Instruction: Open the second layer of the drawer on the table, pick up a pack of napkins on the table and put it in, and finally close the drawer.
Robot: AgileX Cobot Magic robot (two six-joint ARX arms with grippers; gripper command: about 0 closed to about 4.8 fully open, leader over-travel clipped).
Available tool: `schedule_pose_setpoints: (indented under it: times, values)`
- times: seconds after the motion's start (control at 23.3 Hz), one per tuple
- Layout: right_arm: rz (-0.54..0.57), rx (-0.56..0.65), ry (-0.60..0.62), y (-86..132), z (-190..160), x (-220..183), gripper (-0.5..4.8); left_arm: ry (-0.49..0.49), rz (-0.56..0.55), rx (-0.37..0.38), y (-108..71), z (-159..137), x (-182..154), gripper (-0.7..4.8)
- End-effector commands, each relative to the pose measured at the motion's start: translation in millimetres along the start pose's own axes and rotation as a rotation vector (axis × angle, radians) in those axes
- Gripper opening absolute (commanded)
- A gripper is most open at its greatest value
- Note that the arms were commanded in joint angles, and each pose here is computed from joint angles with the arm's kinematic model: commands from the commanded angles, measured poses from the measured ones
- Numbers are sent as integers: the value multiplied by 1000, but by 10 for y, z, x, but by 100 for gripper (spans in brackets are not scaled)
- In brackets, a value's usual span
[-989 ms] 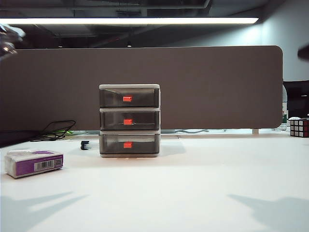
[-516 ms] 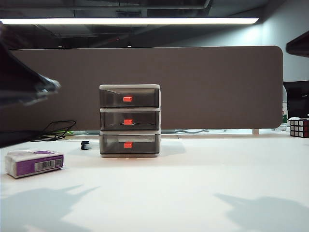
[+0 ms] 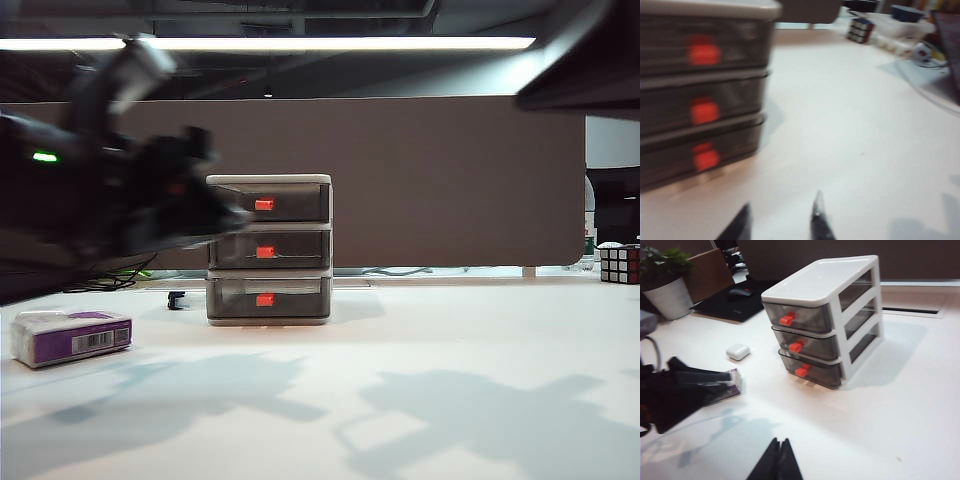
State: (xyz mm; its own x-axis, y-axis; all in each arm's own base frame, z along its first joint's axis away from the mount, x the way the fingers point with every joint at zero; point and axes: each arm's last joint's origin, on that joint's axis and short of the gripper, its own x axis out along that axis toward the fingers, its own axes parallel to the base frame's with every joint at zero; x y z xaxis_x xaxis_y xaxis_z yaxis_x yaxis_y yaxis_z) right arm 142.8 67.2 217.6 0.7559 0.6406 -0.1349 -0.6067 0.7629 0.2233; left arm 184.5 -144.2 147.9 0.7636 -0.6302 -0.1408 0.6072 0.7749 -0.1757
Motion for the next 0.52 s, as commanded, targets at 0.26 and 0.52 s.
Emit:
schedule_pose_setpoints:
  times: [0.26, 0.52]
  values:
    - [170, -32, 92, -106, 242, 605, -5, -21, -83, 12, -26, 98, 435, 129]
    - [230, -73, 153, -213, 299, 1009, -5, -59, 235, 44, 68, 111, 490, 129]
